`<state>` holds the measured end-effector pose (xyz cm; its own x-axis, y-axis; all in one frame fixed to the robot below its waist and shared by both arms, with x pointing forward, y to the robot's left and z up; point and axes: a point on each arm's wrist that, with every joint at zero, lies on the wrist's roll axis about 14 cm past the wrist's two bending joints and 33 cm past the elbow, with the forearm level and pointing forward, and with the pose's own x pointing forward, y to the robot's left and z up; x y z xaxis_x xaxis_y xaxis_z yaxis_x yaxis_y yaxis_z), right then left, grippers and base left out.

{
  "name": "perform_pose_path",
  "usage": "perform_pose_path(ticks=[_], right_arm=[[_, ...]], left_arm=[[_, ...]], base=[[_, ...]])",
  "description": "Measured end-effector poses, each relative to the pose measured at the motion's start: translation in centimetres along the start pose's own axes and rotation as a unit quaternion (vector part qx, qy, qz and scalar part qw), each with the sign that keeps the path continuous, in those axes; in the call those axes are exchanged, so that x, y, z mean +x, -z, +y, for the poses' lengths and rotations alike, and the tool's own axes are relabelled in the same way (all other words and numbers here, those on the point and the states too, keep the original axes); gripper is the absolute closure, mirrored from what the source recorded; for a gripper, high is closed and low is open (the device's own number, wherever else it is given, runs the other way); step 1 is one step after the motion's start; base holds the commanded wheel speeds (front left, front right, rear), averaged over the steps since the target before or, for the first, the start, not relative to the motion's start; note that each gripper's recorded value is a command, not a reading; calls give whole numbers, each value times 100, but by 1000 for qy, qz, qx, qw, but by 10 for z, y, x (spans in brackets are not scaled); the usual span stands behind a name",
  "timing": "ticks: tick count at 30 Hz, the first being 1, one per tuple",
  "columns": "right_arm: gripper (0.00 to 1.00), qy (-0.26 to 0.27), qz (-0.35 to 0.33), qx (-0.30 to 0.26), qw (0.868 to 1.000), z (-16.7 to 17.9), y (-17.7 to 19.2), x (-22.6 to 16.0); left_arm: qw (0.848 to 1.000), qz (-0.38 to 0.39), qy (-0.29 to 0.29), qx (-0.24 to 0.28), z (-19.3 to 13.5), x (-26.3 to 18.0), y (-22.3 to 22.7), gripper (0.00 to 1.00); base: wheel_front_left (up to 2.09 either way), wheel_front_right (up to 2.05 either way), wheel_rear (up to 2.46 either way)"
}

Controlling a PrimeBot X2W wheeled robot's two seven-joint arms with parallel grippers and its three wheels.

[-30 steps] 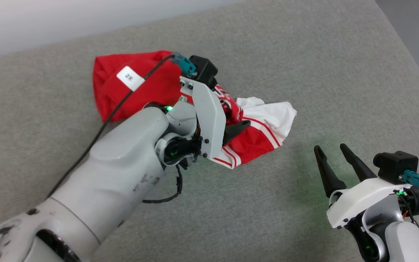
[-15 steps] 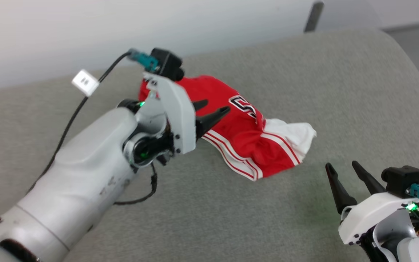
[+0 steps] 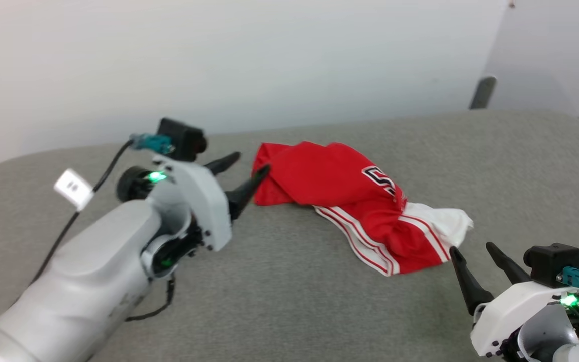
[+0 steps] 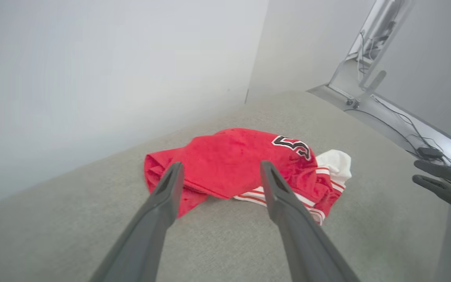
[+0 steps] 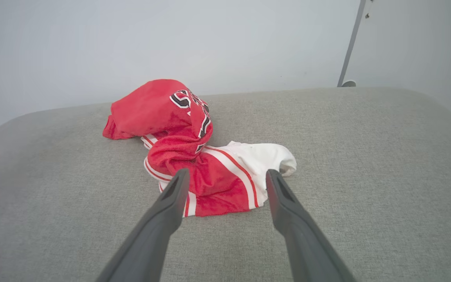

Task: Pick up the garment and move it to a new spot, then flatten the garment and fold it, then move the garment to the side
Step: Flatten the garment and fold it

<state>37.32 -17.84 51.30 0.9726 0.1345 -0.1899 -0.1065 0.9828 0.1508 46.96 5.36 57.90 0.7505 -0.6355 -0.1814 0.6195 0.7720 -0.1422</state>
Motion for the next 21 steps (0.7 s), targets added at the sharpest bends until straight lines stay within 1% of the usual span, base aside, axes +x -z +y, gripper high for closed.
perform_pose_path(ticks=[3, 5, 8, 11, 15, 18, 21], right_arm=[[0, -14, 14, -12, 1000, 7, 2, 3], [0, -23, 24, -20, 999, 11, 5, 6], [0, -29, 46, -33, 998, 11, 10, 11], [0, -32, 71, -50, 996, 10, 15, 18], [0, -35, 103, -62, 992, 9, 23, 27], [0, -37, 133, -72, 988, 8, 31, 34], [0, -37, 163, -82, 982, 8, 41, 41]], left_arm=[[998, -35, -44, 7, 22, -21, -8, 0], [995, -56, -76, 27, 38, -37, -11, 0], [988, -87, -123, 40, 60, -63, -14, 0], [979, -100, -170, 43, 81, -92, -7, 0], [970, -114, -211, 42, 93, -121, 0, 0], [959, -119, -253, 41, 108, -148, 6, 0], [944, -148, -291, 38, 118, -170, -3, 0]], base=[[0, 0, 0], [0, 0, 0], [0, 0, 0], [0, 0, 0], [0, 0, 0], [0, 0, 0], [0, 0, 0]])
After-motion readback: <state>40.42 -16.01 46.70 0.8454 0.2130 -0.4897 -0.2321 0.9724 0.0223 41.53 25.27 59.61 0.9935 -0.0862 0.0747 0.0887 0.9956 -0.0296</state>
